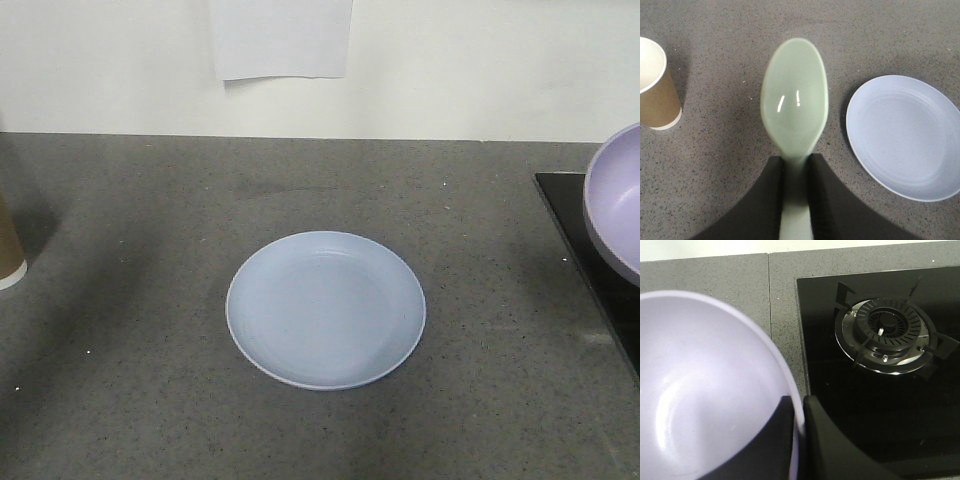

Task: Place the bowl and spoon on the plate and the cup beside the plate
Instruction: 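Drive the base to the counter with the blue plate, holding both, then move the right gripper with the lavender bowl above the blue plate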

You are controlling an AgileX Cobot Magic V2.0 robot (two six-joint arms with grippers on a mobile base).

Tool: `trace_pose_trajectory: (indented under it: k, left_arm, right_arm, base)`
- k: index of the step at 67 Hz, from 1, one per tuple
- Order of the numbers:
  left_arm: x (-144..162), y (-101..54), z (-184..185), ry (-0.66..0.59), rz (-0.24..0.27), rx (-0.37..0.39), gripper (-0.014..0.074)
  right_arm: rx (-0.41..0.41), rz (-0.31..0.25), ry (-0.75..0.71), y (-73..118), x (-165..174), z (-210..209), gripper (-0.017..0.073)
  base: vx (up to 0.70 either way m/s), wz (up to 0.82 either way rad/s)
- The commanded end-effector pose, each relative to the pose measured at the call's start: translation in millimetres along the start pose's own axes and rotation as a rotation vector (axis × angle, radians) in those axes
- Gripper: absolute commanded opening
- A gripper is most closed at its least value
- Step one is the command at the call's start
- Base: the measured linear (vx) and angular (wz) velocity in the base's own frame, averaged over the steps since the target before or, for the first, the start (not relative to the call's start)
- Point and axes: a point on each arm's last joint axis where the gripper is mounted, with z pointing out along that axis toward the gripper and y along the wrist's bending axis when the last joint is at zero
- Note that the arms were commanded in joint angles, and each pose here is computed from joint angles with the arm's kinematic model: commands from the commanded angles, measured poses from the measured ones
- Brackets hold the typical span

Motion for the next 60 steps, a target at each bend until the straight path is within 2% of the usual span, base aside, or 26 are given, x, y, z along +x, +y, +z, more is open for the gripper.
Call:
trace_pose_trajectory:
  k: [1,60]
  left_arm:
    - [-7.5,-2.8,-9.1,-0.083,-0.008,0.031,-0.0006]
    - [-7.5,-2.8,-9.1,-0.083,-0.008,0.031,-0.0006]
  right_arm:
    - [0.001,-0.005,-0.099,-0.7,-11.2,-8.5,-0.0006]
    - [0.000,-0.005,-0.101,-0.7,-11.4,-8.5,-0.0006]
  base:
    - [0.06,0.00]
    - [0.04,-0.01]
